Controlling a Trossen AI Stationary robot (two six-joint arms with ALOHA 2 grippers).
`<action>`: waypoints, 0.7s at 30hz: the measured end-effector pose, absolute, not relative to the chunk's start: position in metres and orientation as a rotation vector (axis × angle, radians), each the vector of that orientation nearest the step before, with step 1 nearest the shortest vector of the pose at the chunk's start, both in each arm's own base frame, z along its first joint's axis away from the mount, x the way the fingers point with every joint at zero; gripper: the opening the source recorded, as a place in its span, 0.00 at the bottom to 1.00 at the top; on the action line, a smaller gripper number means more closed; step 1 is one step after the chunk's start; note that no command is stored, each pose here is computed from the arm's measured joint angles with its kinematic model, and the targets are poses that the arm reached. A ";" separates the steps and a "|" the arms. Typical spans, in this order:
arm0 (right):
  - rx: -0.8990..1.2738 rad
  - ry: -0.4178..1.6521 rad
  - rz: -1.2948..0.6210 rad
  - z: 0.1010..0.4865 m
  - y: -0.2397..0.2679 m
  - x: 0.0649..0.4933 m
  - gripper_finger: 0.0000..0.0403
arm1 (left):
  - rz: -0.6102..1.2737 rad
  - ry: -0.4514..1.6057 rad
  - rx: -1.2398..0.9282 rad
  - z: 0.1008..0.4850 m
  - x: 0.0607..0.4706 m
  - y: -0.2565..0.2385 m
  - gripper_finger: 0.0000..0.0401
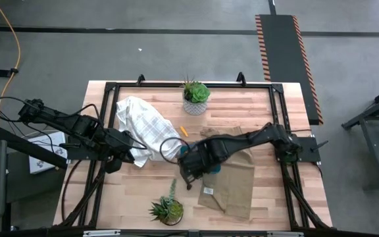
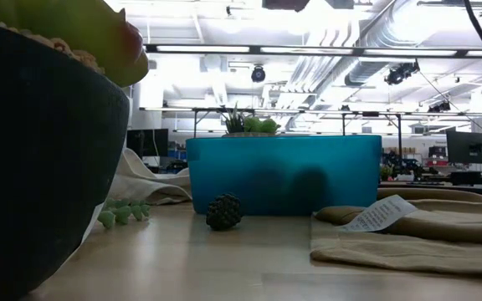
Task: Pick and placing Produce into tupperware
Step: Put the red strawberry into the blue bin
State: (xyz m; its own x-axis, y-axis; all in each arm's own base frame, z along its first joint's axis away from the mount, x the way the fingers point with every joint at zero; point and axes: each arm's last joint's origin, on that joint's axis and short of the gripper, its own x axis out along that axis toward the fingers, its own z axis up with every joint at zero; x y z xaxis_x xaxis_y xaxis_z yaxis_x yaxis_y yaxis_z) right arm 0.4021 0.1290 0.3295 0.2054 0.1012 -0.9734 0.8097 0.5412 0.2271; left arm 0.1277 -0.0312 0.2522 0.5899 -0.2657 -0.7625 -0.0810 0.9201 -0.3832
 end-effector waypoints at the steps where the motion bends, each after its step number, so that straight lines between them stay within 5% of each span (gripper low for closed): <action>1: 0.886 1.290 -0.591 0.329 0.125 0.403 0.35 | -0.110 0.939 -0.406 0.252 0.128 -0.031 0.10; 21: 0.508 1.383 -0.305 0.329 0.039 0.415 0.35 | 0.066 0.900 -0.620 0.254 0.130 -0.030 0.10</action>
